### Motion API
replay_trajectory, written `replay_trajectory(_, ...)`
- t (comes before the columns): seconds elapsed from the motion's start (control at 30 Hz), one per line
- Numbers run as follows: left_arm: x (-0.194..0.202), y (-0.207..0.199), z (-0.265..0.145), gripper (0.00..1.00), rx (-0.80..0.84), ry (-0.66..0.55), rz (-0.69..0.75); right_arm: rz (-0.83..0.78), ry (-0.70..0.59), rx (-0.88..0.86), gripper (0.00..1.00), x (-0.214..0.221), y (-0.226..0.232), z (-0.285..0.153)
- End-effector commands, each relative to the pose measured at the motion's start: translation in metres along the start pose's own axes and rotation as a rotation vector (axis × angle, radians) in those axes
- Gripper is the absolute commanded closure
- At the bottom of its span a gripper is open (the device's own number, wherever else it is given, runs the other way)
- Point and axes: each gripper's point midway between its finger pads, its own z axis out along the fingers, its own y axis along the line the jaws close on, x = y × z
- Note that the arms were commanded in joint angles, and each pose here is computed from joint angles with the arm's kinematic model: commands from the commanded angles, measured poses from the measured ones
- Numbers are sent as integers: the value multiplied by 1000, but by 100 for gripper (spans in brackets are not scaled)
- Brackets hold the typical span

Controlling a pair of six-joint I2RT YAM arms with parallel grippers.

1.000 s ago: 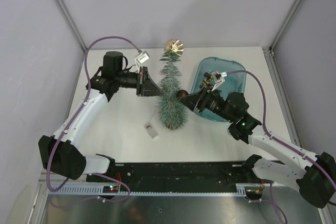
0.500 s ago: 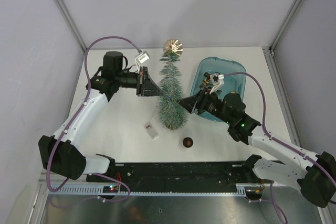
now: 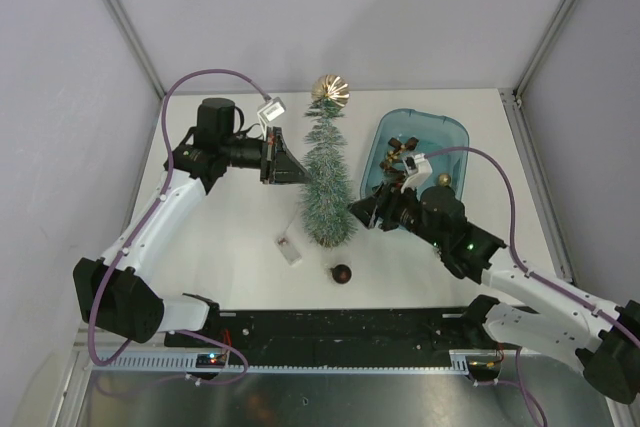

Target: Decorate the small christmas tree

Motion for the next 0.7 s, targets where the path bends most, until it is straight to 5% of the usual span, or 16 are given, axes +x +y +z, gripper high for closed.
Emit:
replay_trajectory(0.0, -12, -13, -1, 100, 12, -16, 63, -62, 18, 160, 37, 9, -31, -15)
replay_trajectory(0.4, -11, -11, -1, 100, 5, -15, 60, -315, 370, 75, 31, 118, -19, -26)
replay_trajectory(0.67, -11, -11, -2, 100, -4, -18, 64, -418, 471, 25, 22, 183, -10, -9)
